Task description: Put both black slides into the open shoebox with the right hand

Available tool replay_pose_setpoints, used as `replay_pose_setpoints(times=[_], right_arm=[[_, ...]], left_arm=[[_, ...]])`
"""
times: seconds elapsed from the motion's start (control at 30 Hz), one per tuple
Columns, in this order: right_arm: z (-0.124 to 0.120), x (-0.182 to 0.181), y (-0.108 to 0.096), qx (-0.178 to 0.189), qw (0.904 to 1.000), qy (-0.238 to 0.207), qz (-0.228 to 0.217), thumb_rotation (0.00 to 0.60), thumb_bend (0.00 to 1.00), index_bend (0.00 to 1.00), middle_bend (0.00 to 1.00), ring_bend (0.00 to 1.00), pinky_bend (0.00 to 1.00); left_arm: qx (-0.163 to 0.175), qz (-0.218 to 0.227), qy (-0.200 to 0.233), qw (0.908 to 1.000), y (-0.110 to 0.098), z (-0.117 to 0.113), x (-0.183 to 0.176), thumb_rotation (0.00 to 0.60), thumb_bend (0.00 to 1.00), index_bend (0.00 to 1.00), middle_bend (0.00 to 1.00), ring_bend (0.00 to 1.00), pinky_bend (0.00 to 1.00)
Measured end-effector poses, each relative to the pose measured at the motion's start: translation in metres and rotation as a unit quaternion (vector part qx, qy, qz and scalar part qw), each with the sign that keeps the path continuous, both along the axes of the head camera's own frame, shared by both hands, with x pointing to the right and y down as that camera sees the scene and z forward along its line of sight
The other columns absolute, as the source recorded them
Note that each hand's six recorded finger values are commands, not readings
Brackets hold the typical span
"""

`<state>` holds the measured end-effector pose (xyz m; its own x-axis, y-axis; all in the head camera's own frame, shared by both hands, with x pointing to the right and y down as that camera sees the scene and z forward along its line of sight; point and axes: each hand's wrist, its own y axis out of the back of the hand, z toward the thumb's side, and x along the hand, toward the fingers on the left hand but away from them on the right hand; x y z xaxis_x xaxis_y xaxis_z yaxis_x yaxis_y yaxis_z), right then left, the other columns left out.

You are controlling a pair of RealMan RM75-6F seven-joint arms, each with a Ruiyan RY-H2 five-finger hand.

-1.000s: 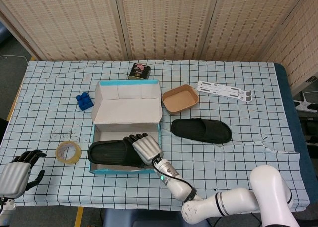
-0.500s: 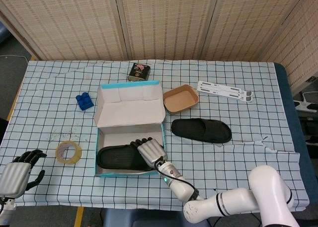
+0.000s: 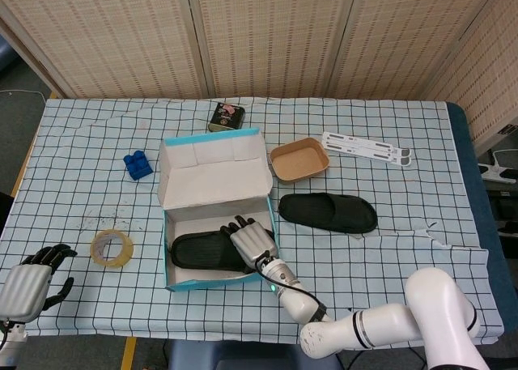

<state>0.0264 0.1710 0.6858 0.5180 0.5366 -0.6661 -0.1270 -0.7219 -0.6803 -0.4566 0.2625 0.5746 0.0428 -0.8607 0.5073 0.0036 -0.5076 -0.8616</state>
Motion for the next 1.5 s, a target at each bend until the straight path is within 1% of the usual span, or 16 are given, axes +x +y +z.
replay_pose_setpoints(times=[0.17,0.27,0.37,0.47,0.53,0.63,0.67,0.73,0.8,0.87,0.93,1.03,1.17,1.27,1.37,1.5], right_arm=[[-0.020,0.002,-0.011,0.014,0.9990,-0.043,0.004,0.600,0.06,0.00,0.00,0.00,0.05],[-0.032,0.009,-0.018,0.030,0.9981,-0.054,0.005,0.600,0.06,0.00,0.00,0.00,0.05],[-0.041,0.018,-0.024,0.036,0.9975,-0.060,0.012,0.600,0.05,0.00,0.00,0.00,0.04],[-0.048,0.027,-0.033,0.056,0.9961,-0.063,0.025,0.600,0.06,0.04,0.00,0.00,0.04],[-0.052,0.036,-0.040,0.078,0.9950,-0.054,0.033,0.600,0.06,0.04,0.00,0.00,0.04],[-0.056,0.062,-0.053,0.120,0.9919,-0.014,0.040,0.600,0.06,0.04,0.00,0.00,0.05],[-0.057,0.075,-0.059,0.135,0.9900,0.008,0.041,0.600,0.06,0.04,0.00,0.00,0.05],[-0.058,0.097,-0.067,0.151,0.9868,0.039,0.043,0.600,0.06,0.05,0.00,0.00,0.05],[-0.058,0.123,-0.075,0.160,0.9835,0.067,0.052,0.600,0.06,0.07,0.01,0.00,0.05],[-0.058,0.147,-0.081,0.157,0.9818,0.084,0.065,0.600,0.05,0.08,0.03,0.00,0.05],[-0.055,0.167,-0.084,0.146,0.9818,0.095,0.076,0.600,0.06,0.08,0.04,0.00,0.06],[-0.045,0.194,-0.082,0.116,0.9833,0.111,0.086,0.600,0.06,0.08,0.04,0.00,0.06],[-0.024,0.227,-0.076,0.074,0.9833,0.138,0.094,0.600,0.06,0.08,0.04,0.00,0.06],[-0.010,0.246,-0.074,0.049,0.9822,0.151,0.102,0.600,0.06,0.09,0.04,0.00,0.06],[-0.001,0.259,-0.075,0.037,0.9805,0.159,0.110,0.600,0.06,0.09,0.05,0.00,0.06],[0.009,0.266,-0.073,0.024,0.9799,0.160,0.118,0.600,0.06,0.10,0.07,0.00,0.06]], left_arm=[[0.000,-0.001,0.001,1.0000,0.000,0.000,0.000,0.600,0.38,0.31,0.24,0.24,0.42],[-0.002,0.000,-0.001,1.0000,0.000,0.001,0.000,0.600,0.38,0.31,0.24,0.24,0.42],[-0.005,0.000,-0.002,1.0000,0.000,0.003,0.000,0.600,0.38,0.31,0.24,0.24,0.42],[-0.004,-0.001,-0.002,1.0000,0.000,0.002,0.000,0.600,0.38,0.31,0.24,0.24,0.42],[-0.002,-0.002,-0.001,1.0000,-0.001,0.001,-0.001,0.600,0.38,0.31,0.25,0.24,0.42],[0.002,-0.005,0.001,1.0000,-0.001,-0.001,-0.002,0.600,0.38,0.31,0.26,0.24,0.42],[0.004,-0.007,0.001,1.0000,-0.001,-0.002,-0.002,0.600,0.38,0.31,0.26,0.24,0.42],[0.007,-0.009,0.001,0.9999,-0.002,-0.003,-0.003,0.600,0.38,0.31,0.27,0.24,0.42],[0.008,-0.009,0.001,0.9999,-0.002,-0.004,-0.003,0.600,0.38,0.31,0.27,0.24,0.42],[0.007,-0.008,-0.001,0.9999,-0.002,-0.003,-0.003,0.600,0.38,0.31,0.27,0.24,0.42],[0.005,-0.007,-0.002,1.0000,-0.002,-0.002,-0.002,0.600,0.38,0.31,0.27,0.24,0.42],[0.003,-0.008,-0.003,1.0000,-0.002,-0.001,-0.002,0.600,0.38,0.31,0.27,0.24,0.42],[0.002,-0.010,-0.004,0.9999,-0.002,0.000,-0.003,0.600,0.38,0.31,0.27,0.24,0.42],[0.000,-0.008,-0.005,1.0000,-0.001,0.001,-0.002,0.600,0.38,0.31,0.27,0.24,0.42],[-0.001,-0.007,-0.006,1.0000,-0.001,0.001,-0.002,0.600,0.38,0.31,0.27,0.24,0.42],[-0.001,-0.007,-0.006,1.0000,-0.001,0.001,-0.002,0.600,0.38,0.31,0.27,0.24,0.42]])
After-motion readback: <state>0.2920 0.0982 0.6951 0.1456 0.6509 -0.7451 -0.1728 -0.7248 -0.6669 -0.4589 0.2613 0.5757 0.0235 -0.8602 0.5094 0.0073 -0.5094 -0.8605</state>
